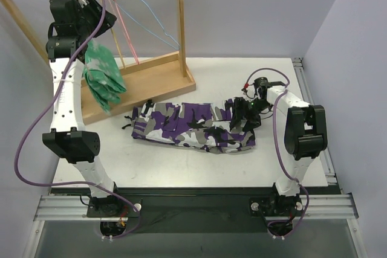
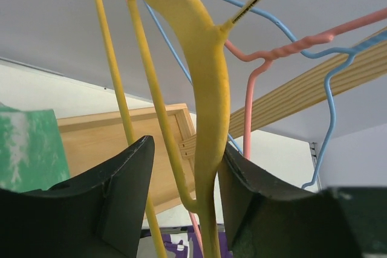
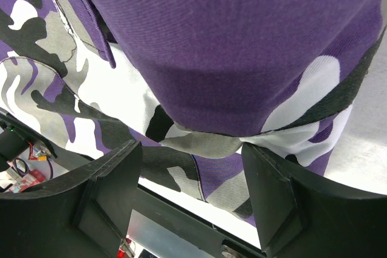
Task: Place the trousers on the hanger
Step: Pick up the hanger from the clothesline.
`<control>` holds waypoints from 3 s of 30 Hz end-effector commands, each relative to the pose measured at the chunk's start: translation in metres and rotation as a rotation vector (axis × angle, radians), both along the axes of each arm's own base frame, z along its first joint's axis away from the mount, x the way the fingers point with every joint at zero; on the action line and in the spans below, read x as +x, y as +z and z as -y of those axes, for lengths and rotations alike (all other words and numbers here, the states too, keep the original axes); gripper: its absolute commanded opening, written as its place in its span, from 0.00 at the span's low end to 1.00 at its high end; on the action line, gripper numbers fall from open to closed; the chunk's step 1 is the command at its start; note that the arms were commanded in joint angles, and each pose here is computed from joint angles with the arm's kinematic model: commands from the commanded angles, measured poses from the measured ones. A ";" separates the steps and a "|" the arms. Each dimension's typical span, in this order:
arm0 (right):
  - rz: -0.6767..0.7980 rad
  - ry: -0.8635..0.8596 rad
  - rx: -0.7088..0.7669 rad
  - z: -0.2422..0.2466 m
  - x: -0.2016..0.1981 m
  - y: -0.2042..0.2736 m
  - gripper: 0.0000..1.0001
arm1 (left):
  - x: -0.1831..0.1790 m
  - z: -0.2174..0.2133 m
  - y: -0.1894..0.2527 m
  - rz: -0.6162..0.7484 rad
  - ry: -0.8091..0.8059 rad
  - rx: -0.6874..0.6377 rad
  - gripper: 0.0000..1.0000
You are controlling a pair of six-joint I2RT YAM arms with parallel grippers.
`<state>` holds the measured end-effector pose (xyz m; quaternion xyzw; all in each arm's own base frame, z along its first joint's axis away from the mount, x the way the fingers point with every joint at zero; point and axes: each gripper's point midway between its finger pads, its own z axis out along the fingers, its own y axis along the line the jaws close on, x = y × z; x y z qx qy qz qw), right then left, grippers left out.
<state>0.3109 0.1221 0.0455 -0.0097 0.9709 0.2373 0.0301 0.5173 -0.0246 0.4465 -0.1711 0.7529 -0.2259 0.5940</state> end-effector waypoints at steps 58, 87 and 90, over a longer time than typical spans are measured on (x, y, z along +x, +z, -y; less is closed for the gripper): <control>-0.007 0.013 0.025 -0.008 -0.012 0.009 0.70 | -0.162 0.009 -0.045 -0.079 0.183 0.389 0.00; 0.095 -0.193 0.046 0.019 -0.024 0.060 0.84 | -0.243 0.189 -0.183 -0.250 -0.239 0.290 0.00; 0.084 -0.220 0.014 0.035 -0.029 0.051 0.85 | -0.234 0.216 -0.182 -0.216 -0.298 0.259 0.00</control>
